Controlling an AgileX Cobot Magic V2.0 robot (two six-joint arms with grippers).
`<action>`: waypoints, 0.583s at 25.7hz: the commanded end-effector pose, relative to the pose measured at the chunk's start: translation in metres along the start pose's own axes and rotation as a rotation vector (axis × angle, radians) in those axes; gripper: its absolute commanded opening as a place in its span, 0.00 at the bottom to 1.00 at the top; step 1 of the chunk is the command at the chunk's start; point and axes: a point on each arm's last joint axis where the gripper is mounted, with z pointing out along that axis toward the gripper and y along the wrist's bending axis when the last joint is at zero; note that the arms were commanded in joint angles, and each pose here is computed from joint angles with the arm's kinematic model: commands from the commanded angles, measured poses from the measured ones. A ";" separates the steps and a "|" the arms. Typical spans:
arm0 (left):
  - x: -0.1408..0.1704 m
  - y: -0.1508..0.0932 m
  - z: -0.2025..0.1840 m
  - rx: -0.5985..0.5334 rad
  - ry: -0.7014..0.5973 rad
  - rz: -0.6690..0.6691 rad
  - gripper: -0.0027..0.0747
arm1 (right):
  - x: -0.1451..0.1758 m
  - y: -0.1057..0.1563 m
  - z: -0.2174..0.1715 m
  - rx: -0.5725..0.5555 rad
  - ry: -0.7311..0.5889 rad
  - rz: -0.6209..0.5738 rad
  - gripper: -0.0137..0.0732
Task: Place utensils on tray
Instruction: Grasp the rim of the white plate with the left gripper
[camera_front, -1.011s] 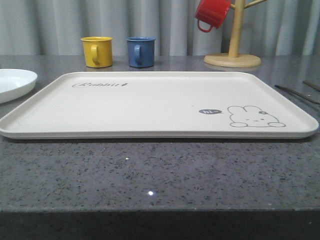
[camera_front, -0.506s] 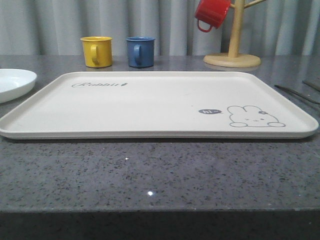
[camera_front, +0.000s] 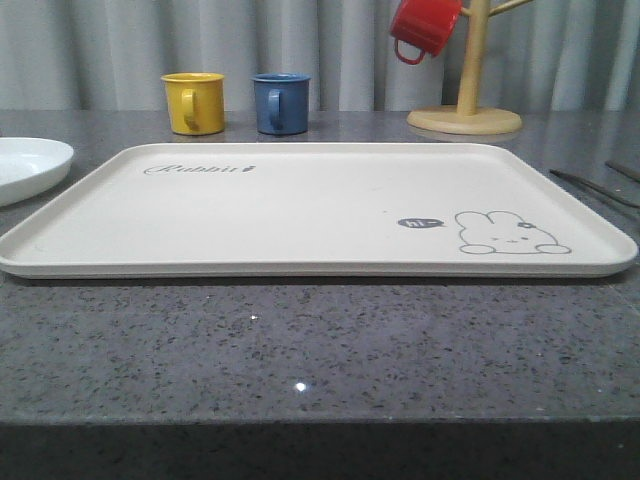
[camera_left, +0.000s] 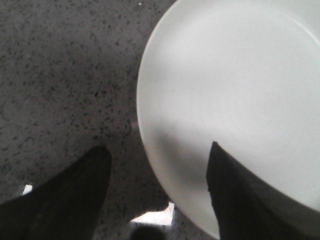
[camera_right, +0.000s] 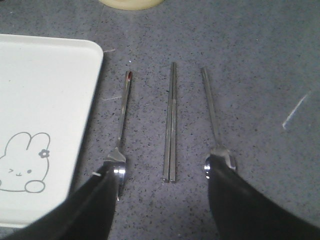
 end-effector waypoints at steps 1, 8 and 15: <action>-0.022 -0.002 -0.006 0.012 -0.111 -0.022 0.52 | -0.013 0.000 -0.004 0.003 -0.090 -0.019 0.67; -0.034 0.005 0.017 0.026 -0.069 -0.036 0.51 | -0.013 0.000 -0.004 0.003 -0.090 -0.019 0.67; -0.032 0.008 0.028 0.032 -0.033 -0.046 0.48 | -0.013 0.000 -0.004 0.003 -0.090 -0.019 0.67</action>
